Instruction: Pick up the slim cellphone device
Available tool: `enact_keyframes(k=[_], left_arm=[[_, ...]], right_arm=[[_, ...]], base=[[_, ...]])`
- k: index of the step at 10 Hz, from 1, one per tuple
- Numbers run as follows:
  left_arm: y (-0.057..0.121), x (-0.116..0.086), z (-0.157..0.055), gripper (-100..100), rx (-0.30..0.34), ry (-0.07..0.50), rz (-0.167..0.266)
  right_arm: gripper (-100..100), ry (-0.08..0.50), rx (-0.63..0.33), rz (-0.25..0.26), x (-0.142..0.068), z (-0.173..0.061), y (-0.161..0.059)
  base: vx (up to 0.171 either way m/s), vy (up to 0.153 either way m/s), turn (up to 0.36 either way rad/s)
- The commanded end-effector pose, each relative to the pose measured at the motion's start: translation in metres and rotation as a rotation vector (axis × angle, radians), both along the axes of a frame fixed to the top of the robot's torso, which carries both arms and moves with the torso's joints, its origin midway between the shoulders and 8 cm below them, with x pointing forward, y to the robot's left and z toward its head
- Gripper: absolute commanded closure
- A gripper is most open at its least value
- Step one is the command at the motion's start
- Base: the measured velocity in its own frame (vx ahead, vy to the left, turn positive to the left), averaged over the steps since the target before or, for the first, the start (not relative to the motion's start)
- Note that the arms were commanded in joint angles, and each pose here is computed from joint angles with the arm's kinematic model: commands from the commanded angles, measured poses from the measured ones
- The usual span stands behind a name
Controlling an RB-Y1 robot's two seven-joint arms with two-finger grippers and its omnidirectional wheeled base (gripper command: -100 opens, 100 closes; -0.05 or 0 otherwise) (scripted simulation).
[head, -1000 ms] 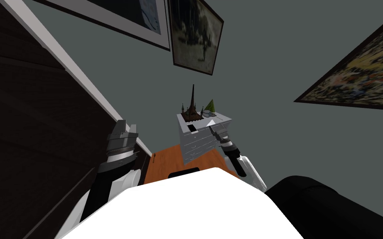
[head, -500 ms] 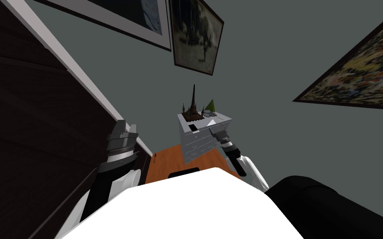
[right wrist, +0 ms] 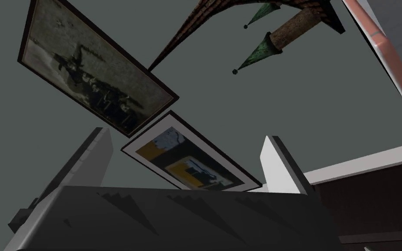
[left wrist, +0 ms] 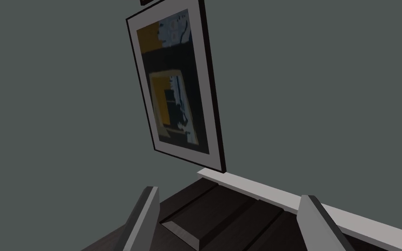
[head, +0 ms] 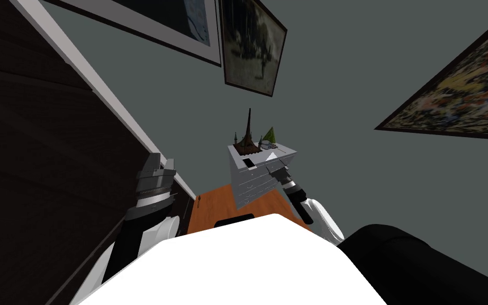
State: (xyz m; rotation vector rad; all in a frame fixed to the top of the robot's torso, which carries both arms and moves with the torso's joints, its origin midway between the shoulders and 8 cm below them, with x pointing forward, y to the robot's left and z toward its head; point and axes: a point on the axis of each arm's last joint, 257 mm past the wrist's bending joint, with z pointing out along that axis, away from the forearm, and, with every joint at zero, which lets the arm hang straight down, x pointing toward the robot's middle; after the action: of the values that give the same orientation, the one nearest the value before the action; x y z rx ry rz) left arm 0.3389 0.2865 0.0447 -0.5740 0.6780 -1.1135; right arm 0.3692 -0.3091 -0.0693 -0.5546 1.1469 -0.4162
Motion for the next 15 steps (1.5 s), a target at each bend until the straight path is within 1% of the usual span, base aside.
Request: enact_keyframes(k=[1, 4, 6, 7, 11, 15], left_arm=[[0.000, 0.000, 0.000, 0, 0.000, 0.000, 0.000], [0.000, 0.000, 0.000, 0, 0.000, 0.000, 0.000], [0.000, 0.000, 0.000, 0, 0.000, 0.000, 0.000], [0.000, 0.000, 0.000, 0, 0.000, 0.000, 0.000], [0.000, 0.000, 0.000, 0, 0.000, 0.000, 0.000], [0.000, 0.000, 0.000, 0, 0.000, 0.000, 0.000]], right_arm=[[-100, 0.008, -0.055, -0.017, 0.002, -0.005, -0.002], [-100, 0.050, -0.256, -0.064, 0.008, -0.031, -0.008], [-100, 0.074, -0.381, -0.084, 0.012, -0.046, -0.010], [-100, 0.073, -0.392, -0.086, 0.012, -0.047, -0.010], [-100, 0.109, -0.627, -0.107, 0.019, -0.075, -0.015], [-100, 0.126, -0.814, -0.113, 0.022, -0.095, -0.019]], base=[[0.011, 0.058, -0.002], [0.008, 0.076, 0.011], [0.023, 0.106, 0.017], [0.027, 0.074, 0.001], [0.023, 0.080, 0.021], [0.026, 0.077, 0.018]])
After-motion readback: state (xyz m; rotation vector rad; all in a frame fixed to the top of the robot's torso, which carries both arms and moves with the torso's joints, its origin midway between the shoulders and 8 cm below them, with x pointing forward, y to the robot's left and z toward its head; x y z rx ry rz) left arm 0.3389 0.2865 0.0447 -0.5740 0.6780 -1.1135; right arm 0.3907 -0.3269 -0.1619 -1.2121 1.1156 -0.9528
